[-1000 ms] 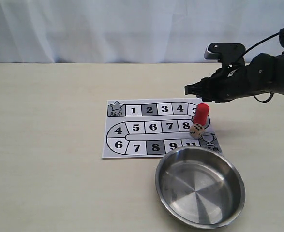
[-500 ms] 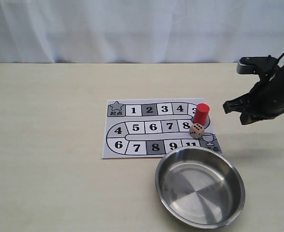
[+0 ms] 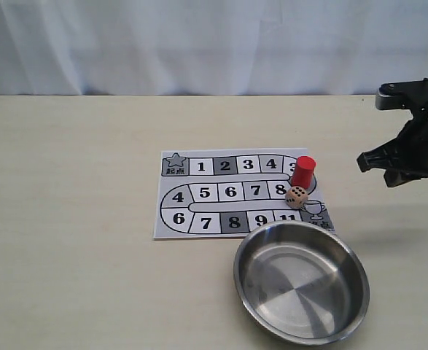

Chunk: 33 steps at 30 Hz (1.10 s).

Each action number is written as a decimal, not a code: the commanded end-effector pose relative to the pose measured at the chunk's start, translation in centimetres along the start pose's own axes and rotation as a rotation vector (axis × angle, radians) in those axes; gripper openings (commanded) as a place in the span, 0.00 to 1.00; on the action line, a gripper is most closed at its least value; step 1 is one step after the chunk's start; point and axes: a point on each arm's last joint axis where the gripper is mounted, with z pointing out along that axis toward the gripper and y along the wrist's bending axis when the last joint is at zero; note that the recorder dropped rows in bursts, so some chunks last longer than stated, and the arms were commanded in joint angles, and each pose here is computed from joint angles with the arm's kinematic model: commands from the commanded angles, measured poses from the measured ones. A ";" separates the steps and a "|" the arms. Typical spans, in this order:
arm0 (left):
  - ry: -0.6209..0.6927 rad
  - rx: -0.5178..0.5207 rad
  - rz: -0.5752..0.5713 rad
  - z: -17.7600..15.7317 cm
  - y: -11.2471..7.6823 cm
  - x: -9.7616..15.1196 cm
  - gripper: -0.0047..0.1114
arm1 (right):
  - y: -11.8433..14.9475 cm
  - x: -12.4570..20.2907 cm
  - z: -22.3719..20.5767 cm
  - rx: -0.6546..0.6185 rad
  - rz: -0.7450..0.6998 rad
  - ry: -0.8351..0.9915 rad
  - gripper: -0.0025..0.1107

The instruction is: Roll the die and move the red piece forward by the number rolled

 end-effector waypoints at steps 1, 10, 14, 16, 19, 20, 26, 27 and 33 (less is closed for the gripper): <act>-0.005 0.001 -0.007 0.0 0.0 0.0 0.04 | -0.2 0.3 -0.8 0.006 0.009 0.008 0.06; -0.005 0.001 -0.007 0.0 0.0 0.0 0.04 | 0.0 1.0 -6.2 0.014 0.027 -0.070 0.06; -0.005 0.001 -0.007 0.0 0.0 0.0 0.04 | 0.3 2.5 -9.9 0.024 0.025 -0.154 0.06; -0.005 0.001 -0.007 0.0 0.0 0.0 0.04 | 0.5 3.8 -11.6 0.029 0.025 -0.202 0.06; -0.005 0.001 -0.007 0.0 0.0 0.0 0.04 | 0.9 6.6 -14.6 0.037 0.026 -0.298 0.06; -0.005 0.001 -0.007 0.0 0.0 0.0 0.04 | 1.0 7.3 -15.3 0.039 0.025 -0.319 0.06; -0.005 0.001 -0.007 0.0 0.0 0.0 0.04 | 1.7 11.6 -19.0 0.053 0.022 -0.475 0.06; -0.005 0.001 -0.007 0.0 0.0 0.0 0.04 | 1.8 12.4 -19.7 0.058 0.019 -0.507 0.06; -0.005 0.001 -0.007 0.0 0.0 0.0 0.04 | 2.6 17.7 -23.0 0.062 0.019 -0.682 0.06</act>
